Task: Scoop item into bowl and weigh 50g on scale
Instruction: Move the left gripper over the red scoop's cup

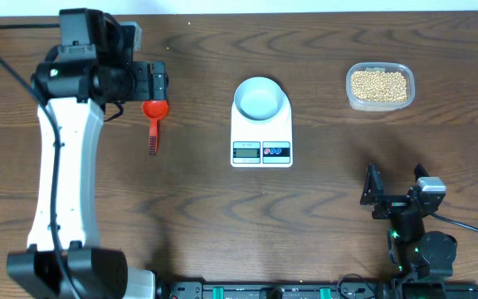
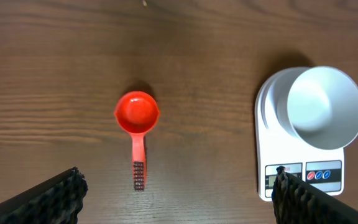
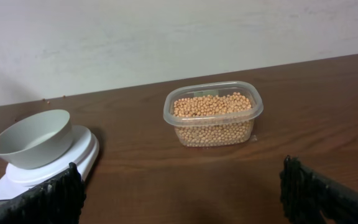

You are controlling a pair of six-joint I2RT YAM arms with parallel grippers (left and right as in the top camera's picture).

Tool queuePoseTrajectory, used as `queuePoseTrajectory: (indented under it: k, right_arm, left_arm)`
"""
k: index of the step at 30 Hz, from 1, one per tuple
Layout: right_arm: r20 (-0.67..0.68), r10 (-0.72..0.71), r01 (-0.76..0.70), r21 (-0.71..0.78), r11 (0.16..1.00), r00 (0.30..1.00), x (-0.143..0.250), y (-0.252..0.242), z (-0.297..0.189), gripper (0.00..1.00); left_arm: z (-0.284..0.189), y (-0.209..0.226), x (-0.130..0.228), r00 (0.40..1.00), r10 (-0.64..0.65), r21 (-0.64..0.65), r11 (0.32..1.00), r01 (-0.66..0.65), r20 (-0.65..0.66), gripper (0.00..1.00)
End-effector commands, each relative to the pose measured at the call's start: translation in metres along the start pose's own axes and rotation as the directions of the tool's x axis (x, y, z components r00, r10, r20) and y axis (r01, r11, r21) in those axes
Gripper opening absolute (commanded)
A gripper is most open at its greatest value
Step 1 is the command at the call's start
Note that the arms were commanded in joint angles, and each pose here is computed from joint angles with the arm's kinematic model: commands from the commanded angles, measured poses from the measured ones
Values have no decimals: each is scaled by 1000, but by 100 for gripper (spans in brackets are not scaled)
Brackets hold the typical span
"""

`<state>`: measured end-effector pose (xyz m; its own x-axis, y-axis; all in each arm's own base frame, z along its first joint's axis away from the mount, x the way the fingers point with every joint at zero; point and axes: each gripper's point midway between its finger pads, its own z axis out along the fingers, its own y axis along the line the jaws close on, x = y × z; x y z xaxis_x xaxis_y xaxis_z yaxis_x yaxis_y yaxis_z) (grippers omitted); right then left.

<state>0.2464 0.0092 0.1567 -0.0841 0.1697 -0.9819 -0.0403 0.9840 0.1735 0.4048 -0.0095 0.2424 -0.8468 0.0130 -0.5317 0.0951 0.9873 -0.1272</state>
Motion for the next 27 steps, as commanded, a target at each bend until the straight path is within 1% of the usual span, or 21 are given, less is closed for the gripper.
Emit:
queuePoseTrajectory:
  k: [1,7,10,14,16,20,24,25,27]
  right_arm:
    - [-3,-15,15,-1,1000,1000,1,0,0,99]
    - [-3,-15,15,-1,1000,1000,1,0,0,99]
    - [-3,-15,15,-1,1000,1000,1,0,0,99]
    - [-3,-15,15,-1,1000,1000,1,0,0,99]
    - [-3,-15,15,-1,1000,1000,1,0,0,99]
    - [-3,-15,15,-1,1000,1000,1,0,0,99]
    - [-3,-15,15,-1,1000,1000,1,0,0,99]
    - [-3,-15,15,-1,1000,1000,1,0,0,99]
    - [-3,-15,15,-1,1000,1000,1,0,0,99]
  left_arm:
    - [8,-10,-4,1000,22,70,997,-21,-6,98]
    - [10,-11,-10,1000,26,80,996,-27,15,98]
    - [18,0,-15,1000,19,31,999,-19,25,98]
    - [39,31,-10,995,-99,-40,994,99,-16,98]
    - [51,46,-4,988,-150,-55,988,147,-44,100]
    - [74,71,8,973,-209,-80,976,202,-99,94]
    - [98,81,16,965,-225,-87,973,215,-137,90]
    - [105,82,18,963,-226,-87,973,215,-147,87]
    - [115,84,21,961,-226,-87,973,214,-162,77]
